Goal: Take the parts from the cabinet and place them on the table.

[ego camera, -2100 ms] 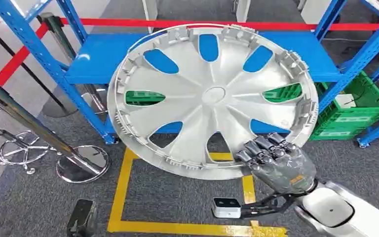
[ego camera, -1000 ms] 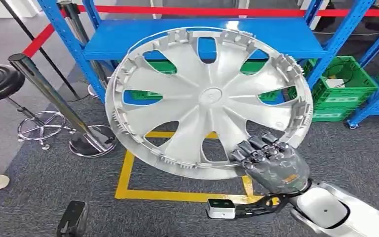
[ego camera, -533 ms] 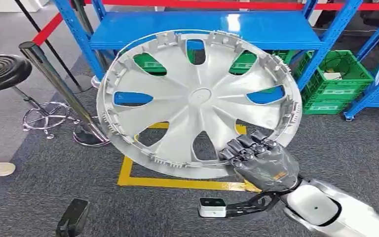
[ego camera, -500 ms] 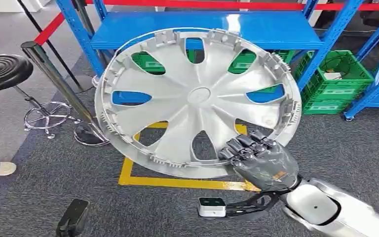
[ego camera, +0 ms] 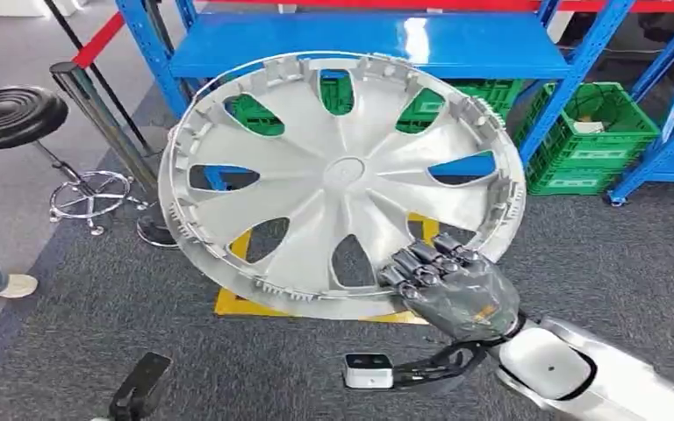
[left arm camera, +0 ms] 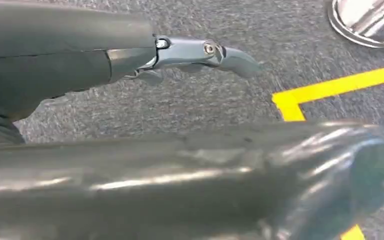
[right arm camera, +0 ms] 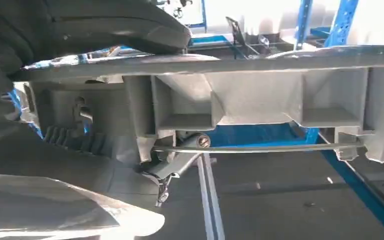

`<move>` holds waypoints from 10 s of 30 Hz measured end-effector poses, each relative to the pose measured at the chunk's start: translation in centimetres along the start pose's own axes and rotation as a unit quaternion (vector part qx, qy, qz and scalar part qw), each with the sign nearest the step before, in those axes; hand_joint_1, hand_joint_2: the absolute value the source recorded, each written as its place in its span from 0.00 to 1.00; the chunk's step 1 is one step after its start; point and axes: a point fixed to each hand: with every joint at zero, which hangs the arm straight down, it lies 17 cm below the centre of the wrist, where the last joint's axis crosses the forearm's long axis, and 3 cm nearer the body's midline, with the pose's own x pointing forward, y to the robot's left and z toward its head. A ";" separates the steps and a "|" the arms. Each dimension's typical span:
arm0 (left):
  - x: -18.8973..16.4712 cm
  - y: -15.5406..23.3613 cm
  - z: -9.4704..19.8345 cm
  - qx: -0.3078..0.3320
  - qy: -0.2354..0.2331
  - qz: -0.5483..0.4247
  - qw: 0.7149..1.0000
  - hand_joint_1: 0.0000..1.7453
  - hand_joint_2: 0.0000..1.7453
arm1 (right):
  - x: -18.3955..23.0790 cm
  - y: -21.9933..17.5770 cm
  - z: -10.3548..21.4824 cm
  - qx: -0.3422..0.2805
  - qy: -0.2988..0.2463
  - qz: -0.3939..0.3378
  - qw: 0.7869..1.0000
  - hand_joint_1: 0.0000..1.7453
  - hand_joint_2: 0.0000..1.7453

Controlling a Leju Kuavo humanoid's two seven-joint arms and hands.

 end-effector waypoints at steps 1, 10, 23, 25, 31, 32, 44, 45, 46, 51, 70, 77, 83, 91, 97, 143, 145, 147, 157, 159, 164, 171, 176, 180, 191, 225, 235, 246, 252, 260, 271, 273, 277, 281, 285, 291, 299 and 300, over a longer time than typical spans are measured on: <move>-0.1 0.1 0.0 0.000 0.000 -0.001 1.000 0.00 0.00 | 0.0 0.0 0.0 -0.001 0.000 0.000 1.000 1.00 1.00; 0.2 -0.7 0.2 -0.018 -0.008 -0.015 1.000 0.00 0.00 | 0.8 0.2 -0.3 0.001 -0.005 -0.008 1.000 1.00 1.00; -0.2 -0.7 0.6 -0.021 -0.010 -0.034 0.999 0.00 0.00 | 1.1 1.0 -0.1 0.009 0.001 -0.012 1.000 1.00 1.00; -0.2 -0.8 0.7 -0.023 -0.010 -0.038 0.999 0.00 0.00 | 1.3 1.2 0.0 0.012 -0.001 -0.013 1.000 1.00 1.00; -0.5 -0.9 0.8 -0.024 -0.008 -0.042 0.999 0.00 0.00 | 1.3 1.3 0.0 0.013 0.001 -0.014 1.000 1.00 1.00; -0.5 -0.9 0.8 -0.024 -0.008 -0.044 0.999 0.00 0.00 | 1.2 1.4 0.0 0.014 0.001 -0.013 1.000 1.00 1.00; -0.2 -1.0 0.7 -0.027 -0.013 -0.055 0.998 0.00 0.00 | 1.2 1.5 -0.1 0.015 0.001 -0.013 1.000 1.00 1.00; -0.4 -1.0 0.8 -0.028 -0.011 -0.056 0.998 0.00 0.00 | 1.2 1.5 -0.1 0.014 0.002 -0.013 1.000 1.00 1.00; -0.5 -1.1 0.9 -0.028 -0.009 -0.056 0.998 0.00 0.00 | 1.2 1.5 -0.1 0.014 0.001 -0.013 1.000 1.00 1.00; -0.2 -1.5 0.9 -0.032 -0.011 -0.057 0.998 0.00 0.00 | 1.2 1.7 0.0 0.017 0.002 -0.013 1.000 1.00 1.00; -0.5 -1.5 0.9 -0.025 0.001 -0.040 0.999 0.00 0.00 | 1.6 2.0 -0.1 0.021 -0.006 -0.013 1.000 1.00 1.00; -0.5 -1.2 0.8 -0.022 0.002 -0.039 0.999 0.00 0.00 | 1.5 2.0 -0.3 0.022 -0.009 -0.010 1.000 1.00 1.00; -0.4 -1.3 0.8 -0.021 0.003 -0.033 0.999 0.00 0.00 | 1.3 1.9 -0.5 0.019 -0.008 -0.007 1.000 1.00 1.00; -0.4 -1.4 0.8 -0.022 0.003 -0.032 0.999 0.00 0.00 | 1.3 2.1 -0.4 0.022 -0.007 -0.008 1.000 1.00 1.00; -0.4 -1.5 0.8 -0.023 0.002 -0.034 0.999 0.00 0.00 | 1.3 2.2 -0.3 0.023 -0.001 -0.011 1.000 1.00 1.00; 3.3 -4.4 -0.6 -0.060 -0.012 -0.077 0.995 0.00 0.00 | -2.4 1.5 10.2 0.079 0.065 0.005 0.995 1.00 1.00; 3.4 -4.4 -0.6 -0.060 -0.013 -0.075 0.995 0.00 0.00 | -2.4 1.6 10.4 0.082 0.067 0.005 0.994 1.00 1.00; 3.6 -4.5 -0.7 -0.060 -0.014 -0.074 0.995 0.00 0.00 | -2.5 1.6 10.6 0.083 0.067 0.006 0.994 1.00 1.00; 3.5 -4.6 -0.5 -0.060 -0.014 -0.072 0.995 0.00 0.00 | -2.5 1.3 10.4 0.079 0.066 0.007 0.995 1.00 1.00; 3.3 -4.7 -0.4 -0.061 -0.013 -0.072 0.995 0.00 0.00 | -2.5 1.3 10.3 0.079 0.066 0.006 0.995 1.00 1.00; 3.4 -4.4 -0.5 -0.057 -0.014 -0.071 0.996 0.00 0.00 | -2.6 1.3 10.3 0.078 0.065 0.008 0.995 1.00 1.00; 3.5 -4.2 -0.7 -0.053 -0.012 -0.067 0.996 0.00 0.00 | -2.7 1.3 10.4 0.079 0.065 0.009 0.995 1.00 1.00; 0.9 -4.4 -0.4 -0.066 0.069 -0.015 0.995 0.00 0.00 | -2.5 1.3 10.4 0.079 0.065 0.008 0.995 1.00 1.00; -0.8 -3.4 -0.2 -0.048 0.118 0.057 0.990 0.00 0.00 | -2.9 1.1 10.0 0.072 0.068 0.010 0.995 1.00 1.00; -4.6 -2.0 1.3 0.015 0.183 0.220 0.958 0.00 0.00 | -2.8 1.1 10.0 0.071 0.078 0.006 0.994 1.00 1.00; -6.0 -2.9 2.5 -0.008 0.208 0.222 0.953 0.00 0.00 | -1.9 1.1 8.9 0.056 0.081 -0.007 0.995 1.00 1.00; -6.2 -2.8 2.6 -0.007 0.209 0.219 0.953 0.00 0.00 | -1.9 1.1 8.5 0.052 0.080 -0.008 0.995 1.00 1.00; -6.6 -2.8 2.7 -0.012 0.216 0.207 0.954 0.00 0.00 | -1.8 1.4 8.4 0.054 0.086 -0.012 0.995 1.00 1.00; -7.0 -3.2 3.1 -0.017 0.219 0.196 0.956 0.00 0.00 | -1.7 1.4 8.3 0.053 0.087 -0.013 0.995 1.00 1.00; -7.0 -3.4 3.2 -0.018 0.220 0.195 0.956 0.00 0.00 | -1.5 1.7 8.3 0.055 0.087 -0.017 0.995 1.00 1.00; -6.7 -3.5 3.0 -0.023 0.219 0.180 0.959 0.00 0.00 | -1.3 2.4 8.7 0.065 0.085 -0.017 0.994 1.00 1.00; -6.7 -3.6 3.0 -0.026 0.219 0.174 0.960 0.00 0.00 | -1.5 2.4 8.6 0.064 0.085 -0.016 0.994 1.00 1.00; -6.5 -3.6 2.9 -0.028 0.218 0.169 0.961 0.00 0.00 | -1.6 2.4 8.5 0.063 0.087 -0.015 0.994 1.00 1.00; -6.8 -3.3 2.9 -0.028 0.219 0.164 0.961 0.00 0.00 | -1.6 2.4 8.1 0.061 0.084 -0.014 0.994 1.00 1.00; -7.1 -3.1 3.0 -0.027 0.220 0.160 0.962 0.00 0.00 | -1.4 2.7 8.0 0.066 0.086 -0.017 0.994 1.00 1.00; -7.4 -2.2 2.9 -0.023 0.222 0.155 0.962 0.00 0.00 | -1.4 2.9 7.6 0.067 0.088 -0.019 0.994 1.00 1.00; -7.5 -1.8 2.8 -0.025 0.221 0.154 0.963 0.00 0.00 | -0.9 3.3 6.8 0.070 0.089 -0.024 0.993 1.00 1.00; -7.4 -1.8 2.8 -0.025 0.220 0.154 0.963 0.00 0.00 | -0.9 3.4 6.7 0.070 0.090 -0.024 0.993 1.00 1.00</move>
